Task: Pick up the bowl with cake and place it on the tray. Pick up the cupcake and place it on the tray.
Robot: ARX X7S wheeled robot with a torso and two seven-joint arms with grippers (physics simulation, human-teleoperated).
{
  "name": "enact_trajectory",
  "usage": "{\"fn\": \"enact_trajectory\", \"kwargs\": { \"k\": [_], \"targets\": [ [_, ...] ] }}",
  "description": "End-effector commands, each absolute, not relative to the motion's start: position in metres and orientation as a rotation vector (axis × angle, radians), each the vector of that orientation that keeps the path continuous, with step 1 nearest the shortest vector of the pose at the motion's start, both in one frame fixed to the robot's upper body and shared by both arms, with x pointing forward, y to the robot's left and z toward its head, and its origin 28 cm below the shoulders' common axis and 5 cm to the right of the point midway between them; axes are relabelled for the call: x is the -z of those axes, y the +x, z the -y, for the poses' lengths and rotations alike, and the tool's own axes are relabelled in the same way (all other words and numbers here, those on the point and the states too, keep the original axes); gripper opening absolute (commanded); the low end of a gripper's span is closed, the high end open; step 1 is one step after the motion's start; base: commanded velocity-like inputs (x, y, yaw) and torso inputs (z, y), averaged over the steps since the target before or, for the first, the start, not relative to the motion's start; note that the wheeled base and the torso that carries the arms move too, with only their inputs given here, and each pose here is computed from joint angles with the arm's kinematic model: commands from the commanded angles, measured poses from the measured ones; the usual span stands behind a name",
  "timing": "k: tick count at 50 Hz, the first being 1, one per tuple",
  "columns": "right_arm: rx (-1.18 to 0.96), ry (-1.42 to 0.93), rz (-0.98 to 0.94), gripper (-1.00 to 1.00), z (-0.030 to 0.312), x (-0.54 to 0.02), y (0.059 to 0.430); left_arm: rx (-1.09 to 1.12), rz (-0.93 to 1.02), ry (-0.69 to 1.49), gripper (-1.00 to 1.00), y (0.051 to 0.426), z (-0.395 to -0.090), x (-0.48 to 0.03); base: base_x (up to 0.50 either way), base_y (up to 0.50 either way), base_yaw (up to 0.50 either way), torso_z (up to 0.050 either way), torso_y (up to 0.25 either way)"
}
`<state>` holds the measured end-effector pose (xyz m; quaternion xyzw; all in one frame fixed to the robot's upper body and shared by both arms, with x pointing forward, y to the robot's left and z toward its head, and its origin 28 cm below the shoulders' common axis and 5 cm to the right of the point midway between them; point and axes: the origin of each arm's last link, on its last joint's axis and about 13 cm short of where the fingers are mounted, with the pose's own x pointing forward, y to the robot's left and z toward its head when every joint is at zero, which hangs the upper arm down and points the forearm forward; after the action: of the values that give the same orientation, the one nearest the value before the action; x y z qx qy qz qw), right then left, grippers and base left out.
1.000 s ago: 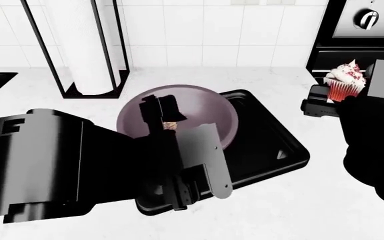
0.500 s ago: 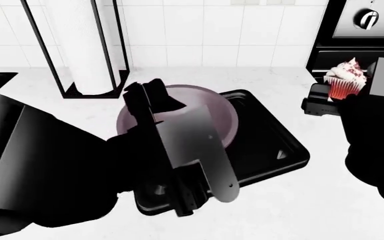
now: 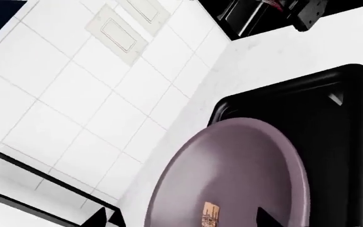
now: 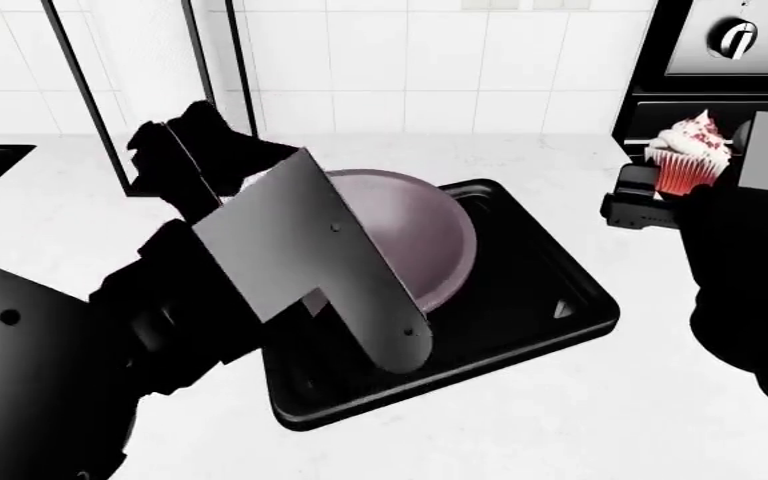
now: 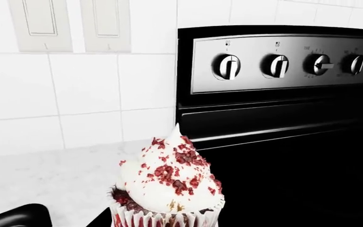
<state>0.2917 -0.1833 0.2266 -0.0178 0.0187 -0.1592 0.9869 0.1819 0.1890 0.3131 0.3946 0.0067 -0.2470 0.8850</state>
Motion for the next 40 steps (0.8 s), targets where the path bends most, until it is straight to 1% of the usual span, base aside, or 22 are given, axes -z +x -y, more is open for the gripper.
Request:
{"fn": "enact_trajectory", "kwargs": {
  "k": [1,13,26,40],
  "targets": [
    [0.311,-0.065,-0.024,-1.0,0.185,-0.228,0.29,0.363,0.033,0.739,1.0,0.169,-0.204,-0.311,0.0,0.0,0.0,0.0,0.0],
    [0.306,-0.062,-0.021,-1.0,0.185,-0.226,0.288,0.219,0.158,0.614,1.0,0.162,-0.216,-0.302,0.0,0.0,0.0,0.0,0.0],
    [0.284,-0.077,0.001,-1.0,0.181,-0.228,0.287,0.032,0.361,0.491,1.0,0.153,-0.214,-0.298,0.0,0.0,0.0,0.0,0.0],
    [0.249,-0.134,0.087,-1.0,0.18,-0.217,0.28,0.007,0.391,0.471,1.0,0.155,-0.216,-0.299,0.0,0.0,0.0,0.0,0.001]
  ]
}}
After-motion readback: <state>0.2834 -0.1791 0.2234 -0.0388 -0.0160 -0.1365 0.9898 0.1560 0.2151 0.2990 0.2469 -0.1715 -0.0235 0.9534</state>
